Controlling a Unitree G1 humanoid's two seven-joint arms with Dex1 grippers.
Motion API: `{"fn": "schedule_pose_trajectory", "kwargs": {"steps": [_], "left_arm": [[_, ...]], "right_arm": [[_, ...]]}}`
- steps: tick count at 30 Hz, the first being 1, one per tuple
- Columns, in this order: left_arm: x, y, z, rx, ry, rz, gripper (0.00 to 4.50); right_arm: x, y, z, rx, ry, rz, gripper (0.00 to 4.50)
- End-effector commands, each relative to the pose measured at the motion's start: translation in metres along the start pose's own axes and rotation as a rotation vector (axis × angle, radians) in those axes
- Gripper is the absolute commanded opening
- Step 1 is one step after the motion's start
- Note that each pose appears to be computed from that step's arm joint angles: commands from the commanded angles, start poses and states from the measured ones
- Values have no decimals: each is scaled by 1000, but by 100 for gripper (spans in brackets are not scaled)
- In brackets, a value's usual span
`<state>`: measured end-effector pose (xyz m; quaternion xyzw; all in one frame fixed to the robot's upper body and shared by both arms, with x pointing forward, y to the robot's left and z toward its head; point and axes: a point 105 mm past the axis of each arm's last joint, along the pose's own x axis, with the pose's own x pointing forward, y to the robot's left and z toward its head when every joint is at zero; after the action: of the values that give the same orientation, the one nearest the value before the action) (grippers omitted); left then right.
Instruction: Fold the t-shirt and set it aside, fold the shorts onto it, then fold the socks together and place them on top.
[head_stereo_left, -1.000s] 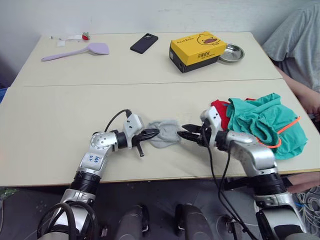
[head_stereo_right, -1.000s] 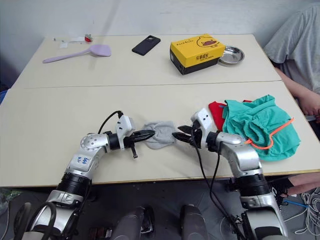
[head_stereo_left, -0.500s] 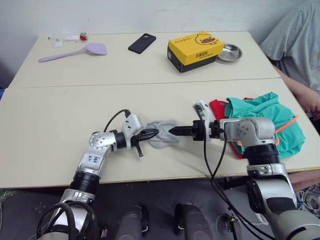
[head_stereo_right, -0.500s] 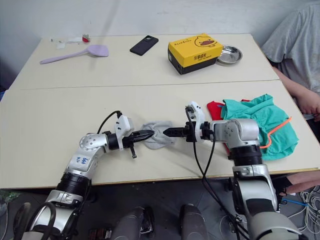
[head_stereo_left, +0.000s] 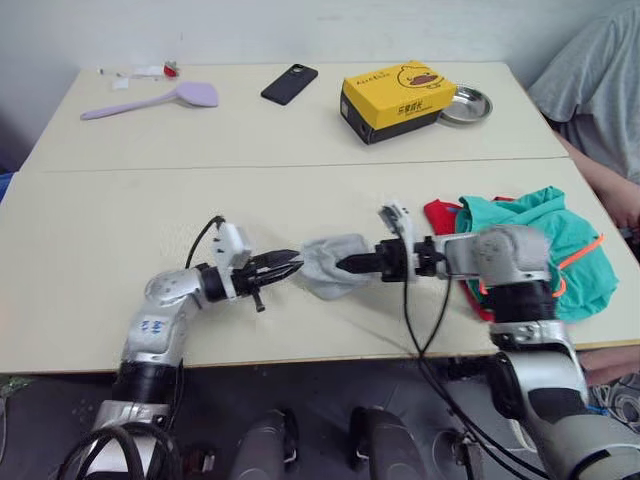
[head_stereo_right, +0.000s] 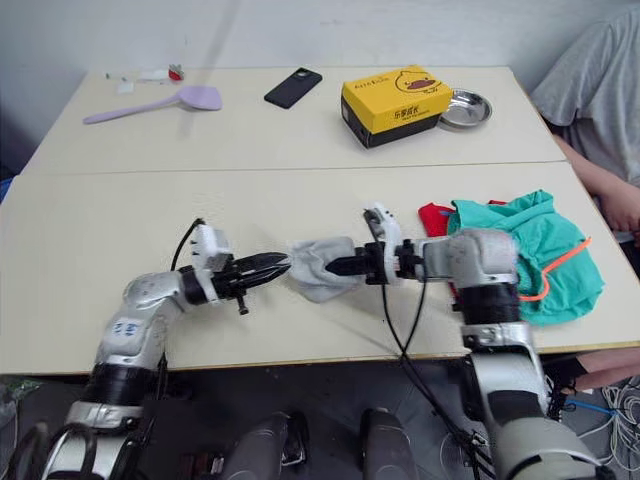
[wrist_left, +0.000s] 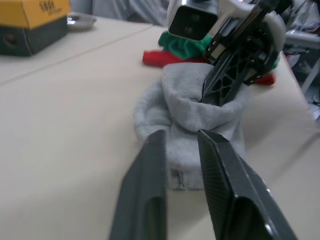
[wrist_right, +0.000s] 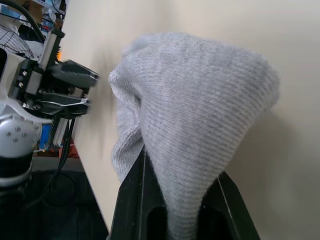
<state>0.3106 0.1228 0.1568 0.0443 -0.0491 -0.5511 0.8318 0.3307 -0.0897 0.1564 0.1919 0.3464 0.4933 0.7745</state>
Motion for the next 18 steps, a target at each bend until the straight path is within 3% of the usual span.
{"fn": "schedule_pose_trajectory", "kwargs": {"steps": [1, 4, 8, 13, 18], "left_arm": [[-13, -21, 35, 8, -56, -76, 210], [-25, -27, 40, 2, -18, -80, 310], [-29, -35, 51, 12, -68, -100, 438], [-23, -47, 49, 16, -57, -168, 450], [-21, -41, 49, -36, -47, -175, 450]], "right_arm": [[-55, 34, 6, -117, -16, 72, 3], [-109, 44, 3, -171, 3, 11, 3], [-167, 40, 21, -224, -93, -115, 3], [-223, -8, 24, -242, -101, -401, 3], [-250, -66, 8, -231, 2, -629, 3]]}}
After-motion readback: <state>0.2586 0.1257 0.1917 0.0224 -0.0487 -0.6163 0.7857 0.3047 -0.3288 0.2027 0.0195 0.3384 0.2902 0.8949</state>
